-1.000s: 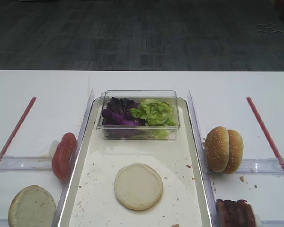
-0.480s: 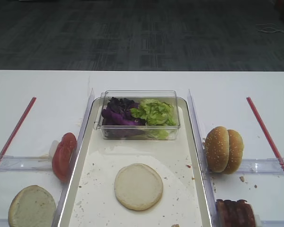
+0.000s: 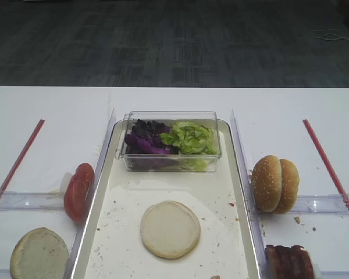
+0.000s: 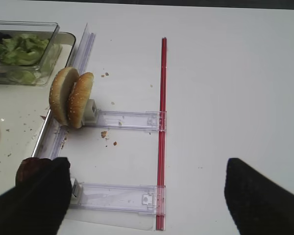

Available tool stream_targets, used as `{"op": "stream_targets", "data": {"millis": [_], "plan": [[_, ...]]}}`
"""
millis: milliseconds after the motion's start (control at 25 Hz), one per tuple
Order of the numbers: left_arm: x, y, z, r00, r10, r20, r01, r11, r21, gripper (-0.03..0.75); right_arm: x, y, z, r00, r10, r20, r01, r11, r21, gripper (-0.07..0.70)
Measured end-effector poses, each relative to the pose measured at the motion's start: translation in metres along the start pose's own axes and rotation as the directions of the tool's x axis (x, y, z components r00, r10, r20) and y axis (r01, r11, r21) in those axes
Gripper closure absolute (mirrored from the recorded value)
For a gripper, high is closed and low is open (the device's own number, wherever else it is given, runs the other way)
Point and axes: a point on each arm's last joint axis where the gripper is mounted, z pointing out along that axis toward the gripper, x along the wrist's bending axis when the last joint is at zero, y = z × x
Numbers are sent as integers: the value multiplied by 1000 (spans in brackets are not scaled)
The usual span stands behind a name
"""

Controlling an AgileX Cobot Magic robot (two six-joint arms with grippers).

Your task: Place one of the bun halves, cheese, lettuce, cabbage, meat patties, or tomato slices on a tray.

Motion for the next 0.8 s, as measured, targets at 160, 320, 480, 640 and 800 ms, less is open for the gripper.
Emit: {"op": "stream_targets", "data": {"millis": [160, 320, 480, 640, 800], "plan": [[0, 0, 0, 1000, 2, 0, -2, 1000, 0, 148, 0, 0, 0, 1000, 0, 0, 0, 1000, 0, -29], [0, 0, 0, 1000, 2, 0, -2, 1000, 0, 148, 0, 0, 0, 1000, 0, 0, 0, 1000, 0, -29], [0, 0, 0, 1000, 2, 0, -2, 1000, 0, 151, 0, 0, 0, 1000, 0, 0, 0, 1000, 0, -29], [0, 0, 0, 1000, 2, 0, -2, 1000, 0, 151, 0, 0, 0, 1000, 0, 0, 0, 1000, 0, -29], [0, 0, 0, 1000, 2, 0, -2, 1000, 0, 151, 0, 0, 0, 1000, 0, 0, 0, 1000, 0, -29]]}}
